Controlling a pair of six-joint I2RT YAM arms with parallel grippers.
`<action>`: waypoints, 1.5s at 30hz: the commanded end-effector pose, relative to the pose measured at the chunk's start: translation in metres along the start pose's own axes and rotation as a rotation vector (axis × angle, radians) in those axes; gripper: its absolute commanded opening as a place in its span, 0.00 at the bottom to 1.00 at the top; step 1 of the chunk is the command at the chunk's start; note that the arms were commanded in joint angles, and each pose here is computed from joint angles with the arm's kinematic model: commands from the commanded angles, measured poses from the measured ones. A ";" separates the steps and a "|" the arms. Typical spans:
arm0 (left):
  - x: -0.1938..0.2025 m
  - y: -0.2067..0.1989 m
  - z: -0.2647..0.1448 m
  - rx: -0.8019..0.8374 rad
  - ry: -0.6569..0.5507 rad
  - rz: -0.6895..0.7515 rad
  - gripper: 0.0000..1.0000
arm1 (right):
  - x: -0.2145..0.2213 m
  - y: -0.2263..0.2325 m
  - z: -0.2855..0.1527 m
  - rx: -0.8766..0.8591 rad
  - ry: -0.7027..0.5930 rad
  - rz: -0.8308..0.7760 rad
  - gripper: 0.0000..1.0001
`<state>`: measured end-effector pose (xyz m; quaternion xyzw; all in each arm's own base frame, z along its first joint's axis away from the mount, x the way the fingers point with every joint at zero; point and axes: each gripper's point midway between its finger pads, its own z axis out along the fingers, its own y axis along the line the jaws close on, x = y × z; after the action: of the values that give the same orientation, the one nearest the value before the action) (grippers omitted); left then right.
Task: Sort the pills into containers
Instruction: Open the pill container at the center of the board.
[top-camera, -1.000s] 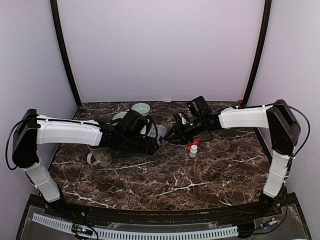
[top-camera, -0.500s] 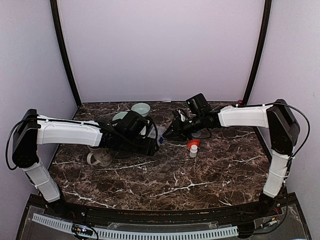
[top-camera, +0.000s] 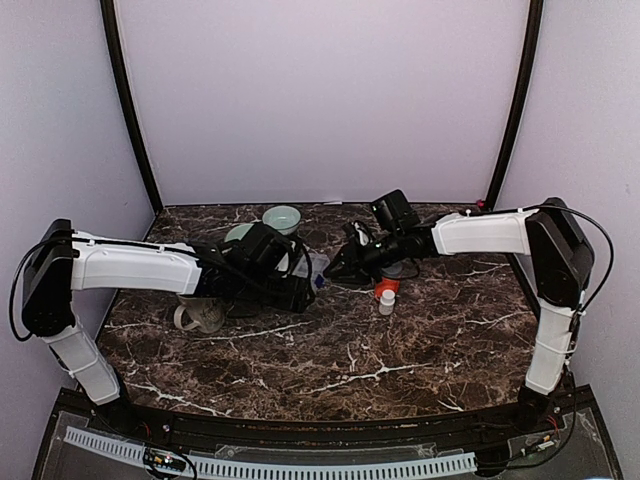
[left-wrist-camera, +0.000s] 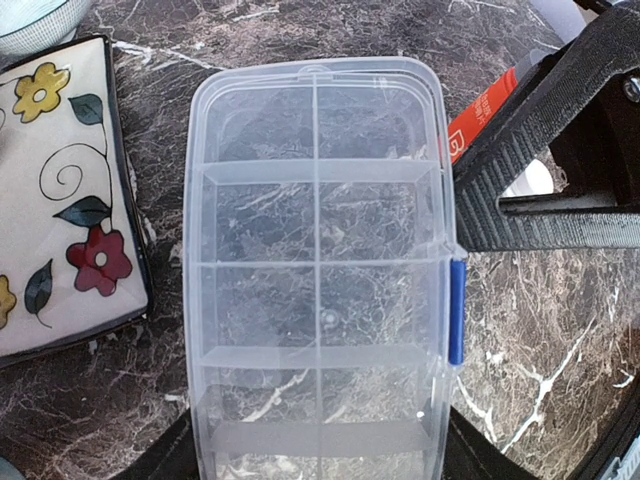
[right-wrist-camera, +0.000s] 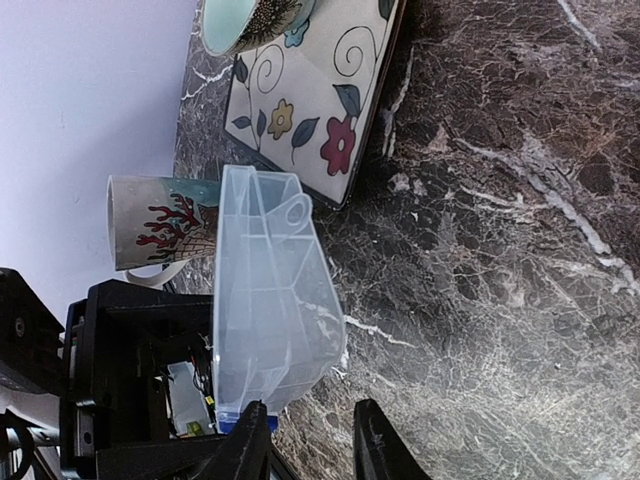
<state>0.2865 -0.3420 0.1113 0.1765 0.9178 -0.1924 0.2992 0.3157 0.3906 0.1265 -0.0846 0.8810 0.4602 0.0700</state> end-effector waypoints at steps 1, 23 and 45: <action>-0.018 -0.019 -0.019 0.097 -0.066 0.002 0.63 | -0.015 0.009 0.003 -0.025 -0.033 -0.024 0.29; -0.028 -0.054 -0.037 0.298 -0.111 0.040 0.71 | -0.008 -0.016 0.026 0.046 0.013 -0.026 0.28; 0.004 -0.054 -0.008 0.319 0.015 0.012 0.74 | 0.011 -0.035 0.045 0.079 0.088 -0.026 0.29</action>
<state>0.2769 -0.3470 0.1052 0.1841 0.9125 -0.2426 0.2730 0.3081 0.3872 0.0633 -0.0840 0.9117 0.4021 0.0091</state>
